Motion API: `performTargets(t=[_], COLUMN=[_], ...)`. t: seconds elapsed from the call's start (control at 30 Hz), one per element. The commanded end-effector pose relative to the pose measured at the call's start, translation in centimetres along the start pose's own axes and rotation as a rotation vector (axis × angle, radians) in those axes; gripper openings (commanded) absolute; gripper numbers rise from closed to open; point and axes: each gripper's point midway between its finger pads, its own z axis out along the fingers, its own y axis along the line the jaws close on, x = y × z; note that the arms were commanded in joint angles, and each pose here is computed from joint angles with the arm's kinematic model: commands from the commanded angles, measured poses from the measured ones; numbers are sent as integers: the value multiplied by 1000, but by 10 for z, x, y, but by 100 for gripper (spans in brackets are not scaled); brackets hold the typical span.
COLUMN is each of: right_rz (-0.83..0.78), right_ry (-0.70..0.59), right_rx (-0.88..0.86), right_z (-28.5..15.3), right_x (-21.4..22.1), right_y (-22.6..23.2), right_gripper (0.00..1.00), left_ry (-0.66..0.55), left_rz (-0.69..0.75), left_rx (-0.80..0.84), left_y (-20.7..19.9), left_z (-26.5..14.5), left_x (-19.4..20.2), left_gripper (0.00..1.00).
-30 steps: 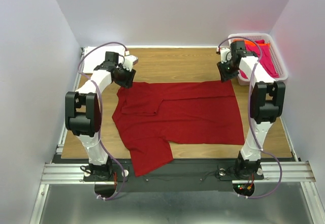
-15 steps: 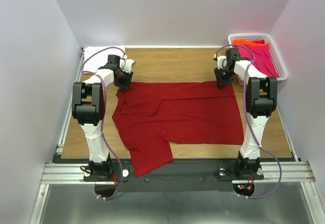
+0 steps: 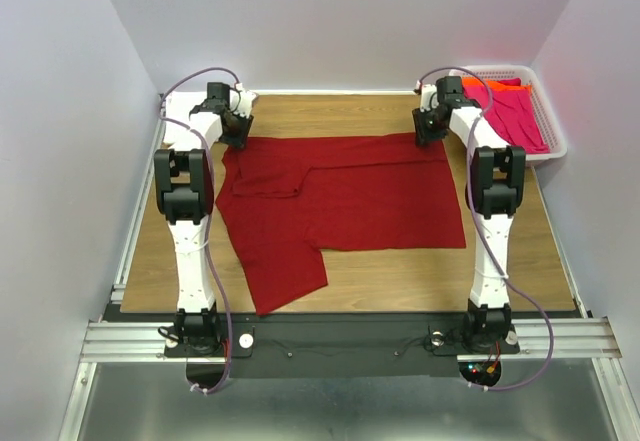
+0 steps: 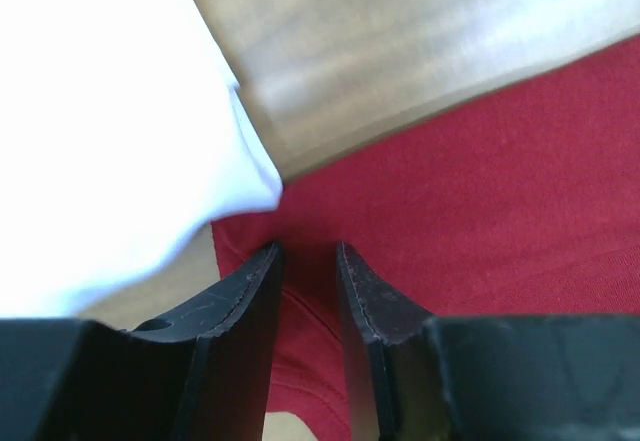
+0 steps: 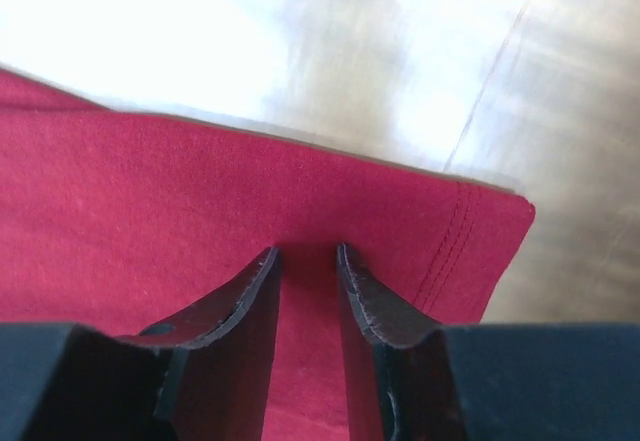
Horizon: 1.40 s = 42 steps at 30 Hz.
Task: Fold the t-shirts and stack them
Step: Fold the tshirt
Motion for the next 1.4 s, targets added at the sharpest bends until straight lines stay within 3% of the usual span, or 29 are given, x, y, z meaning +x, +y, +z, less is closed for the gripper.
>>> performTargets(t=[0.0,0.07,0.17,0.27,0.3,0.4,0.43,0.47,0.53,0.67,0.73,0.77,0.93,1.13,1.37], right_rz=[42,39,16,-42,-54,-132,-153,-214,-288,-380,-424,-450,-554,-602,-635], right_ry=[12,-10,-66,-161,-152,-182,-173,-181,-108,71,89,143,220,229,247], right_rx=[32,16,-38,-101,-132,-156,-165,-164,-191,-217,-198,-220,-196,-191,-151], right_z=[23,14,-24,-80,-89,-136,-144,-167,-171,-183,-199,-197,-208,-198,-181], right_x=[3,-5,-22,-46,-36,-29,-21,-16,19,103,125,156,213,242,260], right_y=[-7,-4,10,29,37,51,55,59,65,72,74,78,76,77,68], right_gripper=[37,41,55,75,86,92,92,91,87,70,65,63,55,51,49], left_ry=[5,-50,-140,-233,-250,-286,-321,-290,-249,-119,-99,-43,88,133,146], left_rz=[25,45,59,110,126,196,232,270,343,452,512,528,643,644,628], left_rx=[-6,35,96,146,153,186,179,214,244,334,344,360,348,292,267], left_y=[12,5,1,-16,-20,-39,-45,-56,-72,-104,-116,-121,-151,-153,-148], left_z=[-5,-17,-53,-102,-114,-160,-187,-184,-200,-218,-232,-227,-225,-216,-211], left_x=[-12,-29,-49,-69,-72,-67,-69,-48,-13,66,90,120,198,225,223], left_gripper=[43,46,54,58,59,62,62,62,62,61,61,61,58,58,58])
